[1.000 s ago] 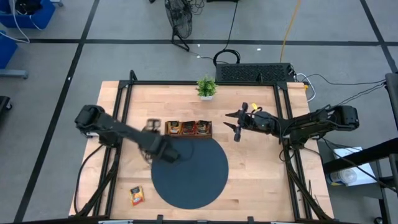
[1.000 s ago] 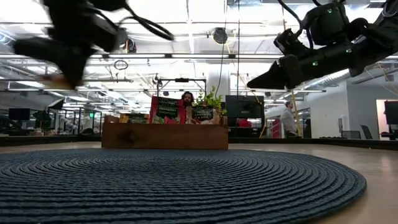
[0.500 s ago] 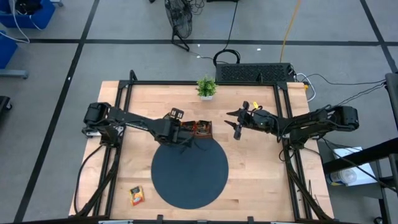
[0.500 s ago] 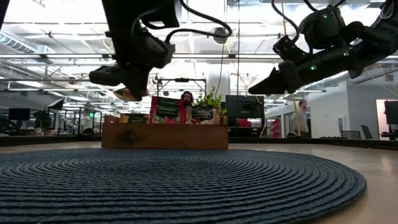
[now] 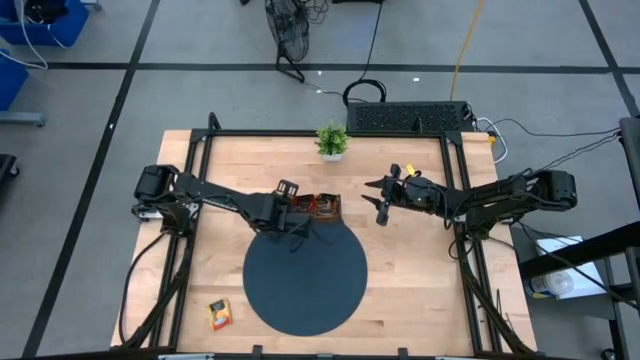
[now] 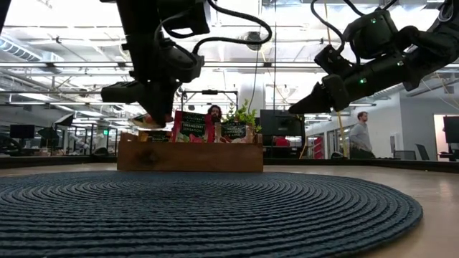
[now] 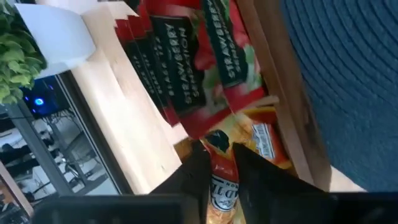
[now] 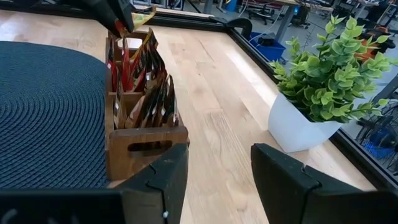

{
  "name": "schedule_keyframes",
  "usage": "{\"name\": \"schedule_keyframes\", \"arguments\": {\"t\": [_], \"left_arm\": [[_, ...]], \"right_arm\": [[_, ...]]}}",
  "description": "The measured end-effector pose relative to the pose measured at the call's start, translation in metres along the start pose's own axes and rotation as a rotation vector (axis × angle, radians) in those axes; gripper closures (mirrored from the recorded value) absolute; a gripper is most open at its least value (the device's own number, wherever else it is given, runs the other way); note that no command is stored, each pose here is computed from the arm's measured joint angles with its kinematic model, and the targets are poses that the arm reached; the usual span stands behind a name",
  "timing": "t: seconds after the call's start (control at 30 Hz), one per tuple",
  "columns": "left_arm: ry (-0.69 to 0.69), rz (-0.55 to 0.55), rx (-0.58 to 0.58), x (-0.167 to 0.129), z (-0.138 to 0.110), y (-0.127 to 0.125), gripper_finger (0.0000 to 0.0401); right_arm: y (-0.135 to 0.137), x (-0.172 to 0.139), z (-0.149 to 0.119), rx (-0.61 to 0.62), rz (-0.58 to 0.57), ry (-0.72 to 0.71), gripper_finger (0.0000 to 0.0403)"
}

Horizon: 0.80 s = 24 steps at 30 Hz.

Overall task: Pick & Place Tea
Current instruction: Put the top yellow tea bag into the left slot of the wooden organizer

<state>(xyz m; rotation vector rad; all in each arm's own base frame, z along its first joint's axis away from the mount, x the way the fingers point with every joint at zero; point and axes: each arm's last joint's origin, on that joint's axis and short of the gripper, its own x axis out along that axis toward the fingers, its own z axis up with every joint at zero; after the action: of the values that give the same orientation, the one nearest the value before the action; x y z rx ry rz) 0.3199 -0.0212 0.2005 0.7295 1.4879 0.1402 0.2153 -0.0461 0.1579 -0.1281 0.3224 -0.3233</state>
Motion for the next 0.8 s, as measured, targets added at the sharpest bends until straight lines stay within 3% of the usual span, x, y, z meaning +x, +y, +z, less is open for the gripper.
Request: {"name": "schedule_keyframes", "arguments": {"t": [0.33,0.57,0.7,0.8], "left_arm": [[0.016,0.014,-0.079,-0.001,-0.001,-0.001,0.0225],[0.040,0.089,-0.124,-0.002,-0.003,0.000,0.0193],[0.081,0.163,-0.328,-0.012,-0.007,0.005,0.0192],[0.128,0.110,-0.613,-0.017,-0.013,0.011,0.0192]], "right_arm": [[0.000,0.000,0.000,0.000,0.000,0.000,0.0243],[0.000,0.000,0.000,0.001,0.000,0.000,0.0243],[0.000,0.000,0.000,0.001,0.000,0.000,0.0243],[0.000,0.000,0.000,0.010,0.001,0.001,0.0243]]}}
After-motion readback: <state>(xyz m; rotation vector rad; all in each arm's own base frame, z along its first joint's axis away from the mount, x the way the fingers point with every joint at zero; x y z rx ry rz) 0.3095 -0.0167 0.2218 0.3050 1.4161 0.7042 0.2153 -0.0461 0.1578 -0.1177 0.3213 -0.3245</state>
